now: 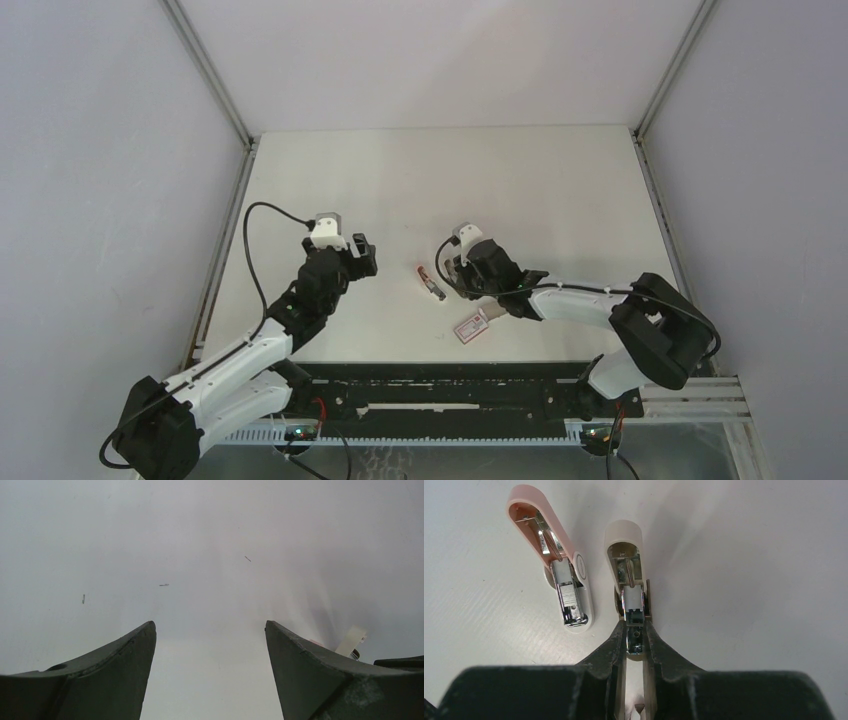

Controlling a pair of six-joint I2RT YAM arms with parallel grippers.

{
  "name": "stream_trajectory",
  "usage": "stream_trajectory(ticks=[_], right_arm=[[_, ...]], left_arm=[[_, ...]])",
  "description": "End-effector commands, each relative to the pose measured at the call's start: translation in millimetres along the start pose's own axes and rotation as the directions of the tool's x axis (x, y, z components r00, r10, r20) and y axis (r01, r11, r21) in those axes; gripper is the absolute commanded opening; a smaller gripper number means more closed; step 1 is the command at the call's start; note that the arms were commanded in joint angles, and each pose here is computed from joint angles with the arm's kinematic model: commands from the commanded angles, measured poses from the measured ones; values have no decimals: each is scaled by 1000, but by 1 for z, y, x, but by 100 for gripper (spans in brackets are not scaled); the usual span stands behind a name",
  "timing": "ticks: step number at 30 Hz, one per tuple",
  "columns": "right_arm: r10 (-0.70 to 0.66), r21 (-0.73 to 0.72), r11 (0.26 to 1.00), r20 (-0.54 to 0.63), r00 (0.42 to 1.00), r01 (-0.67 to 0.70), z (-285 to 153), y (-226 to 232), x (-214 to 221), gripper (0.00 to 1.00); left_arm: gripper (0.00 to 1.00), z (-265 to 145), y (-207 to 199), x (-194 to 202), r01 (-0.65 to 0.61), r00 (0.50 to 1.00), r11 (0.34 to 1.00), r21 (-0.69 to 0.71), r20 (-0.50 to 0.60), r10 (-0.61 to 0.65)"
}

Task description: Load the staples into the stapler

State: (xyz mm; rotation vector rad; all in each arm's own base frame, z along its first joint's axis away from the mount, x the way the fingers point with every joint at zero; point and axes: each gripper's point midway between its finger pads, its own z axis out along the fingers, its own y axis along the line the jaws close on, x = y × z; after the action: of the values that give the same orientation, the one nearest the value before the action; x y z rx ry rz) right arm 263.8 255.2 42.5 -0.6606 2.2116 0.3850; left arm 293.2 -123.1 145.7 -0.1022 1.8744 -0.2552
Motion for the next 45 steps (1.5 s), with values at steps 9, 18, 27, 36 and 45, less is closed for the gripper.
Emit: stream_trajectory(ticks=[9,18,27,36,45], right_arm=[[12,-48,999,96,995,-8,-3,9,-34,7],[17,-35,999,66,998,-14,3,5,-25,7],[22,-22,1000,60,998,-21,5,2,-23,6],[25,-18,1000,55,998,-24,8,1,-21,6],[20,-34,999,43,999,-18,7,7,-17,6]], left_arm=[[84,0,-2,-4,14,1000,1000,6,20,-14],[84,0,-1,-5,15,1000,1000,5,21,-16],[84,-1,-2,-6,18,1000,1000,8,25,-18],[84,-1,-1,-6,20,999,1000,6,27,-20],[84,-1,-1,-7,19,999,1000,7,28,-19]])
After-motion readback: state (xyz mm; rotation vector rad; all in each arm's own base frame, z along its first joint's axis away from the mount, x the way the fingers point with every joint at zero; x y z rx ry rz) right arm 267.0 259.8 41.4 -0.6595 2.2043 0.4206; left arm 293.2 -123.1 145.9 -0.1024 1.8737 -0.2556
